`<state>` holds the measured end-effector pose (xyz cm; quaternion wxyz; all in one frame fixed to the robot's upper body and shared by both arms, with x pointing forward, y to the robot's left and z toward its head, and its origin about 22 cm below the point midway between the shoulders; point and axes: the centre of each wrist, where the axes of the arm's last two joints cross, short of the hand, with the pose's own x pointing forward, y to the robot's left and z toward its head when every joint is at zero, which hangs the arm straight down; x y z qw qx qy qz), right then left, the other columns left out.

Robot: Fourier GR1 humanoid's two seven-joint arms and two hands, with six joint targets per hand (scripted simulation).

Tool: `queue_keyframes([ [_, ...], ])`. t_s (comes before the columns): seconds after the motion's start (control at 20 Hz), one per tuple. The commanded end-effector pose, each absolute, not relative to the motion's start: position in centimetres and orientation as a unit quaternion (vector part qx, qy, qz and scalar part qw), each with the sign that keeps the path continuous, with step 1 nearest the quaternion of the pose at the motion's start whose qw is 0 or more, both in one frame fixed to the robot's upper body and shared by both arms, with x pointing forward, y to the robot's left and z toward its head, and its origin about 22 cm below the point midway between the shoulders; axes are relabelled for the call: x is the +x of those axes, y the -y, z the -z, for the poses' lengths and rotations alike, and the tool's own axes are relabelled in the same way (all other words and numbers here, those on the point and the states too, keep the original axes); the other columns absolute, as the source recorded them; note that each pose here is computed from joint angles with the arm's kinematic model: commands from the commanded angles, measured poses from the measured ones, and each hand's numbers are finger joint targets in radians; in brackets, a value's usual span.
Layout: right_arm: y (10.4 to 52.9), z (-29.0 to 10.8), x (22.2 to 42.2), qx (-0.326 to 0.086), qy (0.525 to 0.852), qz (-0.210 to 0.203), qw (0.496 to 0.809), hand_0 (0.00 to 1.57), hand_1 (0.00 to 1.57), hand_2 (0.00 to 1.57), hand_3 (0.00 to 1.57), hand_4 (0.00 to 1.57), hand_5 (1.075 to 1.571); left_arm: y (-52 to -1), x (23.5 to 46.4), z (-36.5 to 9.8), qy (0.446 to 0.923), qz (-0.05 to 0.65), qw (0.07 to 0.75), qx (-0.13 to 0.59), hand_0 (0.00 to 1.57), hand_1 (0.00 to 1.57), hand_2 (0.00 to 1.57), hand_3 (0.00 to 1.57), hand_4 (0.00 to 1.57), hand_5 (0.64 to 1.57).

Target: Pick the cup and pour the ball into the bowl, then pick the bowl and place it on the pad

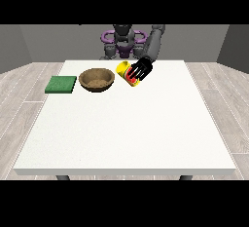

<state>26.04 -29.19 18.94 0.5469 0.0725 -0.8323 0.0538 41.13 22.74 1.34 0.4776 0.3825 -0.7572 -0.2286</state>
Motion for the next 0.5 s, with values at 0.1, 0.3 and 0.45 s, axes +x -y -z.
queue_keyframes([
  [0.1,29.1,-17.7,26.5,0.073,0.83,-0.056,0.551,0.0,0.0,0.0,0.0,0.35,1.564,-21.8,41.8,-1.6,0.712,0.278,0.434,0.476,1.39,1.39,1.57,1.57,0.92,1.561],
  [0.3,28.1,-18.9,27.8,0.08,0.828,-0.063,0.552,0.0,0.0,0.0,0.0,0.34,1.565,-20.3,43.4,-3.9,0.689,0.317,0.362,0.542,1.38,1.38,1.57,1.57,0.85,1.559],
  [0.45,27.0,-16.9,28.0,0.085,0.811,-0.06,0.576,0.0,0.0,0.0,0.0,0.36,1.564,-19.1,43.1,-2.5,0.648,0.385,0.333,0.567,1.35,1.35,1.57,1.57,0.86,1.548],
])
